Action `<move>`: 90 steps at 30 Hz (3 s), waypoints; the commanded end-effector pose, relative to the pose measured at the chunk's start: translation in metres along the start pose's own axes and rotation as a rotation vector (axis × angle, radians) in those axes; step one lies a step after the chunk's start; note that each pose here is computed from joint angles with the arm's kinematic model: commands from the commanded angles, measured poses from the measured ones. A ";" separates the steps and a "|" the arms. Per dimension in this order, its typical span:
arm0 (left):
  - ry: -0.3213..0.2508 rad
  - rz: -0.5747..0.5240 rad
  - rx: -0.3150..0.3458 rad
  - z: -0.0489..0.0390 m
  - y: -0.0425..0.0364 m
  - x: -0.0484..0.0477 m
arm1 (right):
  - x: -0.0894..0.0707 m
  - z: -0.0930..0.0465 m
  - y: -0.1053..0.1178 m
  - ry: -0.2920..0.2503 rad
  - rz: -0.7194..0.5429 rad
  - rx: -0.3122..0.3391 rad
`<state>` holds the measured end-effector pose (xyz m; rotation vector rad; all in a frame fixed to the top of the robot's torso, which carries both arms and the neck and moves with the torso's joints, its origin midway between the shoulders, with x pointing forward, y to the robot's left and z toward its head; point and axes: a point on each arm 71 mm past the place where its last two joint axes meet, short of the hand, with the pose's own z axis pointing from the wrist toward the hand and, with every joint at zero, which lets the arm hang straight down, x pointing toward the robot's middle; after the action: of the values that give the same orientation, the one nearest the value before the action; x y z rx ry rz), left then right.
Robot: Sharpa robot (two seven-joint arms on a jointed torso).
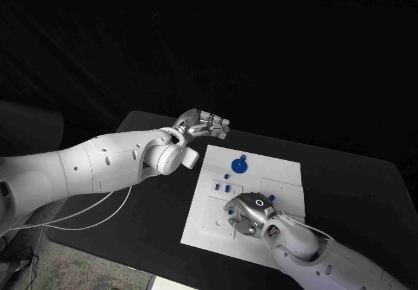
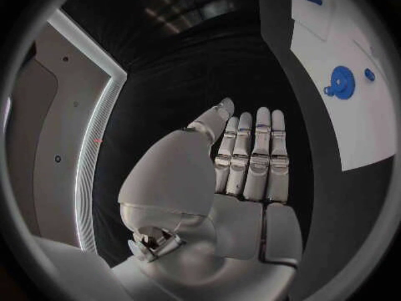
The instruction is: Assemble the parts on the task board
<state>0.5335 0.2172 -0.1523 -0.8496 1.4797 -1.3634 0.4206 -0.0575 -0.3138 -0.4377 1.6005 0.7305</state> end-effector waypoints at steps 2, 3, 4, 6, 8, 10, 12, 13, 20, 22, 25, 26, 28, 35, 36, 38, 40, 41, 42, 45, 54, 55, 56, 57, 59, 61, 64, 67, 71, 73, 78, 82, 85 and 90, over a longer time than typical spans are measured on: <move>0.015 -0.009 0.002 0.0000 -0.0011 0.0004 | -0.005 -0.004 0.001 -0.034 0.024 -0.010; 0.014 -0.009 0.002 -0.0002 -0.0010 0.0000 | -0.006 -0.005 0.001 -0.039 0.027 -0.012; 0.014 -0.009 0.001 -0.0004 -0.0009 -0.0005 | -0.009 -0.007 0.001 -0.045 0.029 -0.013; 0.012 -0.009 0.001 -0.0008 -0.0008 -0.0013 | -0.015 -0.011 -0.001 -0.057 0.033 -0.013; 0.011 -0.009 0.001 -0.0012 -0.0007 -0.0021 | -0.023 -0.015 -0.004 -0.069 0.035 -0.007; 0.010 -0.008 0.001 -0.0015 -0.0006 -0.0028 | -0.032 -0.018 -0.009 -0.078 0.032 0.008; 0.009 -0.008 0.002 -0.0018 -0.0006 -0.0033 | -0.043 -0.022 -0.016 -0.078 0.024 0.031; 0.009 -0.008 0.002 -0.0019 -0.0005 -0.0037 | -0.049 -0.024 -0.021 -0.078 0.017 0.046; 0.004 -0.006 0.002 -0.0025 0.0000 -0.0060 | -0.082 -0.040 -0.057 -0.061 -0.031 0.156; 0.003 -0.006 0.002 -0.0025 0.0000 -0.0063 | -0.087 -0.043 -0.068 -0.059 -0.043 0.185; 0.003 -0.006 0.003 -0.0026 0.0001 -0.0065 | -0.089 -0.047 -0.081 -0.049 -0.056 0.218; 0.003 -0.006 0.003 -0.0026 0.0001 -0.0065 | -0.089 -0.048 -0.085 -0.044 -0.059 0.227; 0.003 -0.006 0.003 -0.0025 0.0002 -0.0066 | -0.088 -0.049 -0.090 -0.033 -0.063 0.241; 0.003 -0.005 0.003 -0.0023 0.0004 -0.0069 | -0.081 -0.048 -0.102 0.028 -0.068 0.269; 0.002 -0.005 0.002 -0.0023 0.0004 -0.0070 | -0.080 -0.048 -0.103 0.036 -0.068 0.271; 0.001 -0.005 0.002 -0.0023 0.0006 -0.0073 | -0.077 -0.047 -0.104 0.054 -0.067 0.275; 0.001 -0.004 0.002 -0.0023 0.0006 -0.0075 | -0.075 -0.046 -0.106 0.068 -0.067 0.278; 0.001 -0.004 0.002 -0.0023 0.0007 -0.0075 | -0.074 -0.046 -0.106 0.074 -0.066 0.280; 0.001 -0.004 0.002 -0.0023 0.0007 -0.0075 | -0.073 -0.046 -0.106 0.079 -0.065 0.280; 0.001 -0.004 0.002 -0.0022 0.0007 -0.0076 | -0.071 -0.044 -0.106 0.087 -0.059 0.275; 0.000 -0.004 0.001 -0.0022 0.0008 -0.0079 | -0.068 -0.037 -0.099 0.093 -0.037 0.245; 0.000 -0.004 0.001 -0.0023 0.0008 -0.0080 | -0.067 -0.036 -0.099 0.095 -0.036 0.243; -0.001 -0.004 0.001 -0.0023 0.0009 -0.0081 | -0.067 -0.036 -0.098 0.097 -0.035 0.241; -0.001 -0.004 0.001 -0.0023 0.0009 -0.0081 | -0.067 -0.036 -0.098 0.097 -0.034 0.241; -0.001 -0.004 0.000 -0.0024 0.0009 -0.0083 | -0.067 -0.035 -0.098 0.098 -0.033 0.239; -0.001 -0.004 0.001 -0.0024 0.0009 -0.0083 | -0.066 -0.035 -0.097 0.098 -0.031 0.237; -0.001 -0.004 0.001 -0.0024 0.0009 -0.0082 | -0.066 -0.034 -0.096 0.100 -0.029 0.235; -0.001 -0.004 0.001 -0.0024 0.0009 -0.0083 | -0.065 -0.033 -0.095 0.102 -0.031 0.234; -0.002 -0.004 0.000 -0.0025 0.0011 -0.0088 | -0.064 -0.032 -0.096 0.100 -0.043 0.237; -0.002 -0.003 -0.001 -0.0026 0.0011 -0.0090 | -0.064 -0.032 -0.096 0.098 -0.049 0.239; -0.002 -0.003 -0.002 -0.0026 0.0013 -0.0092 | -0.064 -0.032 -0.097 0.092 -0.061 0.242; -0.002 -0.003 -0.004 -0.0026 0.0014 -0.0093 | -0.064 -0.032 -0.098 0.086 -0.069 0.245; -0.002 -0.003 -0.005 -0.0026 0.0016 -0.0094 | -0.064 -0.032 -0.098 0.085 -0.075 0.248; -0.002 -0.003 -0.007 -0.0028 0.0018 -0.0098 | -0.063 -0.032 -0.099 0.082 -0.078 0.249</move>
<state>0.5346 0.2290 -0.1535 -0.8610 1.4788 -1.3431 0.4730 -0.1592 -0.2709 -0.3311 1.7259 0.4629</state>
